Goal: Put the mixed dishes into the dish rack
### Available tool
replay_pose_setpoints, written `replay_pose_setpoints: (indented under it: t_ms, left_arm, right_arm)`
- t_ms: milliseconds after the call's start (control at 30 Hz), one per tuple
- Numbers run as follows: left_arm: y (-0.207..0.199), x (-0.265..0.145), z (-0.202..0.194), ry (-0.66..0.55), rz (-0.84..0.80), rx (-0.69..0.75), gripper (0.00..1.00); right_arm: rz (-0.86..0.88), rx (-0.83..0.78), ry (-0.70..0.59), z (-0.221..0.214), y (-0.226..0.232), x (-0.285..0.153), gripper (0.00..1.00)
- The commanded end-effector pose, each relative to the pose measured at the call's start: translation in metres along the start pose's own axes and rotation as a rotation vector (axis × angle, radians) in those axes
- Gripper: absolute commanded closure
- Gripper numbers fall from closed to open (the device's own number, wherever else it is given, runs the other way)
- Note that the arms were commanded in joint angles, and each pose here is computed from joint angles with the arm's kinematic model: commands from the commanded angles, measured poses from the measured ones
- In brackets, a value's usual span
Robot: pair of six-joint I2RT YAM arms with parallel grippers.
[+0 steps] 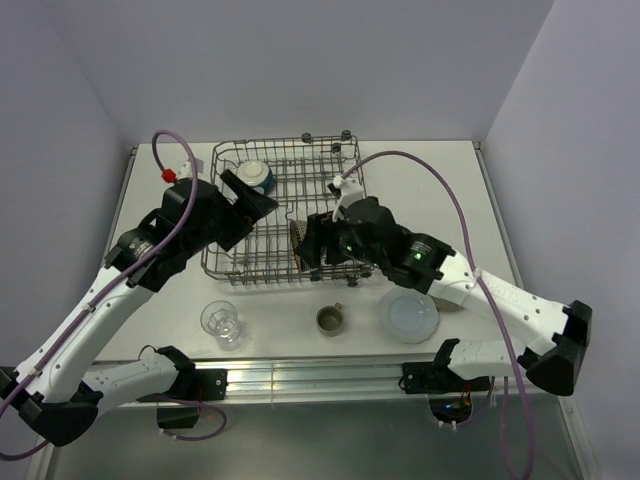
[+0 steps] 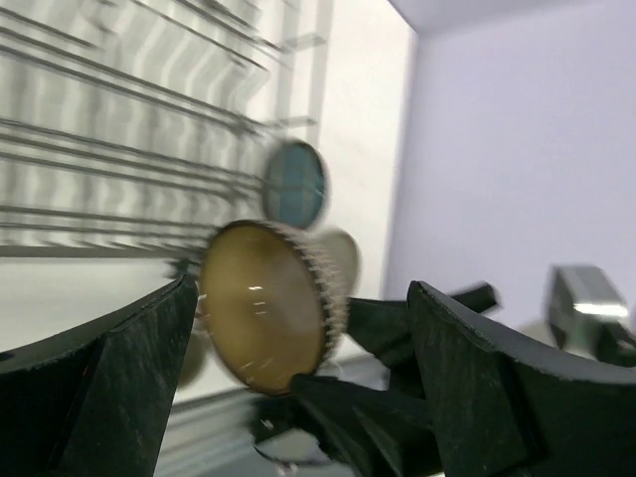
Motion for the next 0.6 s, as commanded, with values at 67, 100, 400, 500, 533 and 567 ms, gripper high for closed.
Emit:
replay_pose_setpoints:
  t_ms: [67,100,400,500,533,567]
  left_arm:
    - [0.040,-0.021,0.044,-0.249,0.181,0.035,0.08]
    - [0.042,-0.022,0.044,-0.250,0.183,0.045,0.09]
    - [0.064,-0.026,0.040,-0.234,0.159,0.132,0.13]
    - [0.073,-0.019,0.034,-0.205,0.162,0.156,0.14]
    - [0.071,-0.017,0.032,-0.191,0.148,0.158,0.14]
    - [0.072,-0.016,0.030,-0.184,0.144,0.161,0.14]
  right_arm:
    - [-0.180,-0.099,-0.132,0.069,-0.030,0.017,1.00]
    - [-0.206,-0.115,-0.127,0.077,-0.035,0.028,1.00]
    - [-0.536,-0.290,-0.005,0.124,-0.123,0.102,1.00]
    - [-0.634,-0.337,0.052,0.126,-0.156,0.123,1.00]
    - [-0.675,-0.347,0.063,0.127,-0.168,0.126,1.00]
    - [-0.692,-0.361,0.077,0.126,-0.176,0.131,1.00]
Point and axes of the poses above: each gripper's point midway between its finger pads, its own x axis out along the fingers, its own y axis along the line the jaws close on, z = x × y, the point moved 1 cm from there along -x, back along the fingers, and after that the axes turned 15 degrees about -x, right-handed, at the moved point
